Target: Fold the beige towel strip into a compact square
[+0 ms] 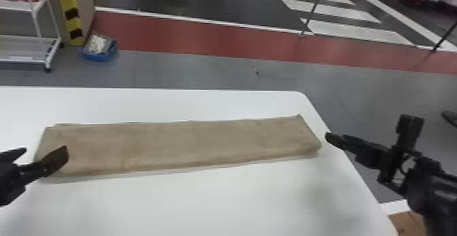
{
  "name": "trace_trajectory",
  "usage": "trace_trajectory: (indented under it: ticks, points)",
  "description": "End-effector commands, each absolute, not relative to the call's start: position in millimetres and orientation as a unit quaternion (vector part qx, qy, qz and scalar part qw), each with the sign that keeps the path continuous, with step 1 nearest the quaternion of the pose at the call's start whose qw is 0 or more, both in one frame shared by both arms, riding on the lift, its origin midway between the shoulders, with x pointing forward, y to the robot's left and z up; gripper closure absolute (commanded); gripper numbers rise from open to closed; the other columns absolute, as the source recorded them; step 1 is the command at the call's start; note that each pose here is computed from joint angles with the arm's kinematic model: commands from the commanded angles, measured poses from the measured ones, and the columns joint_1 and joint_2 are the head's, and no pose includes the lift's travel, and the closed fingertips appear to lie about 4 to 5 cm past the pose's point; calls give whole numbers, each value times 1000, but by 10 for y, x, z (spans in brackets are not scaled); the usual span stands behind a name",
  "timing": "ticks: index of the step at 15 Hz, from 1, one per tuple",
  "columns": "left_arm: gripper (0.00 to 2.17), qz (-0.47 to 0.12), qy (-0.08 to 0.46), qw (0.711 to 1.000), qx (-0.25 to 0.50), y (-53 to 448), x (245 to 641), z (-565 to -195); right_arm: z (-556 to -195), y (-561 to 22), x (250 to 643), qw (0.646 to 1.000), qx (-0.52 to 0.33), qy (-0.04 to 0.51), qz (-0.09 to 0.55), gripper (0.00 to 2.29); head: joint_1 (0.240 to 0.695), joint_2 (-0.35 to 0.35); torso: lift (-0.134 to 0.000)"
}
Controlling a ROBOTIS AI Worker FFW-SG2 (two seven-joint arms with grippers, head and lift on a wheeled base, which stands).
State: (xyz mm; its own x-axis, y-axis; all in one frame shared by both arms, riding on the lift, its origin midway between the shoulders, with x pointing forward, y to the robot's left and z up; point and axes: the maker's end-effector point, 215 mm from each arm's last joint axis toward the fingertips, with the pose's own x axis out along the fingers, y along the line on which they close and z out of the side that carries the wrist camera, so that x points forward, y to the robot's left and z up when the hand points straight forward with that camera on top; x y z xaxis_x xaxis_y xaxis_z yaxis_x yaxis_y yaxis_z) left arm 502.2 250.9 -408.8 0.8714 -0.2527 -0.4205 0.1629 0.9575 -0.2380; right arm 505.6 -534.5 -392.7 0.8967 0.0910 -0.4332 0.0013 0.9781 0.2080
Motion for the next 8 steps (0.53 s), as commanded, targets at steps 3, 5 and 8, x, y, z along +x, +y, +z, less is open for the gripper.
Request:
trace_trajectory:
  ticks: [3,5,8]
  points:
    - [151,-110,229,963,-96,2482,5000,-4057,-3928,-5359,5032,969,104,225,23,289,695,-304,-124]
    - [151,-109,236,961,-94,2475,4981,-4107,-3926,-5344,5014,968,109,223,29,289,695,-306,-124]
    - [151,-106,236,962,-87,2478,4984,-4117,-3948,-5343,5002,969,105,224,29,289,695,-307,-124]
